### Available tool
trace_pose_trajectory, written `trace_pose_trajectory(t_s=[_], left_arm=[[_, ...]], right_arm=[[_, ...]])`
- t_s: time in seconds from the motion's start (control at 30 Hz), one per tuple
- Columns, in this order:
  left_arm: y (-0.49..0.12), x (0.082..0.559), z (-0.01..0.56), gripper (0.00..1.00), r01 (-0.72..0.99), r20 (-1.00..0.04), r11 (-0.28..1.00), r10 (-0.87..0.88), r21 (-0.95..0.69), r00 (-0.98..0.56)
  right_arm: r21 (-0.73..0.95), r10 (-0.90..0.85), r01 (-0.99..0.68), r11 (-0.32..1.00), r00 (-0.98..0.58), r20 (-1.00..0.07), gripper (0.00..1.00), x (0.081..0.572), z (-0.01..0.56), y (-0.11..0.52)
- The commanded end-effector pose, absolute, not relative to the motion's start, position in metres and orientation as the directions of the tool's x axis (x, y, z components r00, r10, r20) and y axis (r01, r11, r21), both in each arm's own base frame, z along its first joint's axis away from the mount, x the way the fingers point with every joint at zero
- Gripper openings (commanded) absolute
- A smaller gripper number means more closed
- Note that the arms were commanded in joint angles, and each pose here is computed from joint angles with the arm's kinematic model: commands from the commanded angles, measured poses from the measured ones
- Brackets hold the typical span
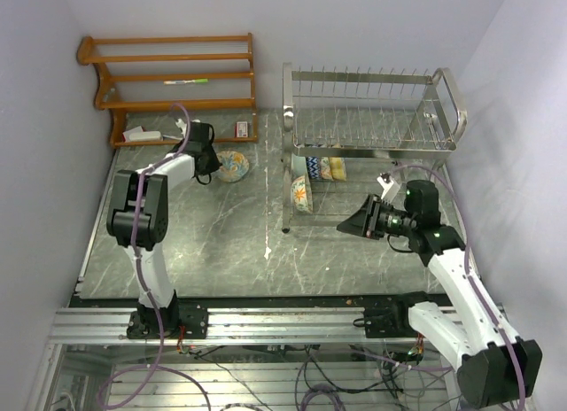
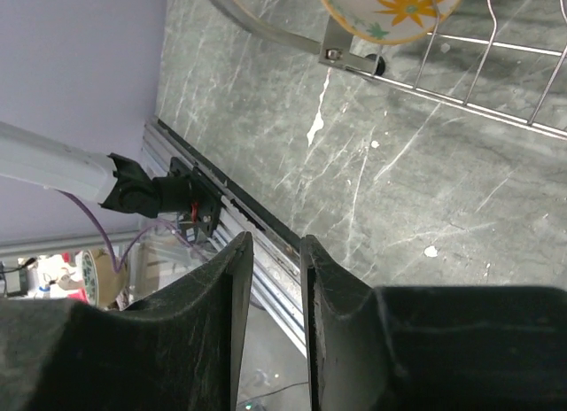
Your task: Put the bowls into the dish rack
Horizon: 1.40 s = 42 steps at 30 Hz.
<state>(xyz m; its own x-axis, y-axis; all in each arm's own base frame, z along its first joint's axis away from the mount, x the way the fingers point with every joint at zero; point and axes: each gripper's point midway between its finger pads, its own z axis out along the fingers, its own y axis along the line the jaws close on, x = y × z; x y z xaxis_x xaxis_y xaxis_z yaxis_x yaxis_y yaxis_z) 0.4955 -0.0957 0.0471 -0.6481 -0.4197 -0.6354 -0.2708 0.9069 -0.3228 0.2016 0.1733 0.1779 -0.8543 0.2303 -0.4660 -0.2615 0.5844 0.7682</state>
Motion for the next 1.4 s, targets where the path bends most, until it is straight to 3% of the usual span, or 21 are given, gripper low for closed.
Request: trace_pose_trajectory(t_s=[0.0,0.13,0.4,0.53,0.6,0.7,0.97,1.17,1.37], left_arm=[[-0.088,0.463,0.09,0.07,-0.172,-0.67,0.956,-0.288,-0.236,-0.684],[-0.075,0.424,0.118,0.07,-0.132,-0.657,0.977,-0.21,-0.167,-0.724],[-0.076,0.327,0.177,0.07,-0.027,-0.642,0.981,-0.145,-0.19,-0.753],[-0.084,0.282,0.197,0.07,0.035,-0.632,0.995,-0.036,-0.099,-0.774],[-0.101,0.262,0.199,0.07,0.088,-0.622,0.983,-0.033,-0.163,-0.783],[-0.113,0.245,0.217,0.07,0.124,-0.65,0.961,-0.069,-0.246,-0.757],[-0.123,0.223,0.245,0.07,0.225,-0.661,0.941,0.002,-0.253,-0.75],[-0.147,0.226,0.264,0.07,0.278,-0.659,0.92,0.028,-0.278,-0.752],[-0.159,0.226,0.272,0.07,0.325,-0.639,0.9,0.07,-0.292,-0.766]], right_arm=[[0.736,0.199,-0.306,0.604,-0.836,-0.511,0.28,0.184,0.197,0.169],[0.72,0.205,-0.324,0.613,-0.815,-0.542,0.28,0.169,0.21,0.166],[0.696,0.234,-0.354,0.624,-0.766,-0.599,0.29,0.162,0.245,0.162],[0.675,0.231,-0.381,0.632,-0.739,-0.633,0.28,0.166,0.267,0.161],[0.669,0.228,-0.39,0.632,-0.732,-0.642,0.28,0.169,0.276,0.161],[0.649,0.216,-0.421,0.634,-0.709,-0.671,0.28,0.174,0.297,0.162],[0.612,0.193,-0.485,0.625,-0.664,-0.723,0.26,0.192,0.341,0.175],[0.496,0.004,-0.606,0.622,-0.631,-0.776,0.26,0.17,0.349,0.274],[0.304,-0.215,-0.748,0.591,-0.509,-0.834,0.41,0.126,0.339,0.375]])
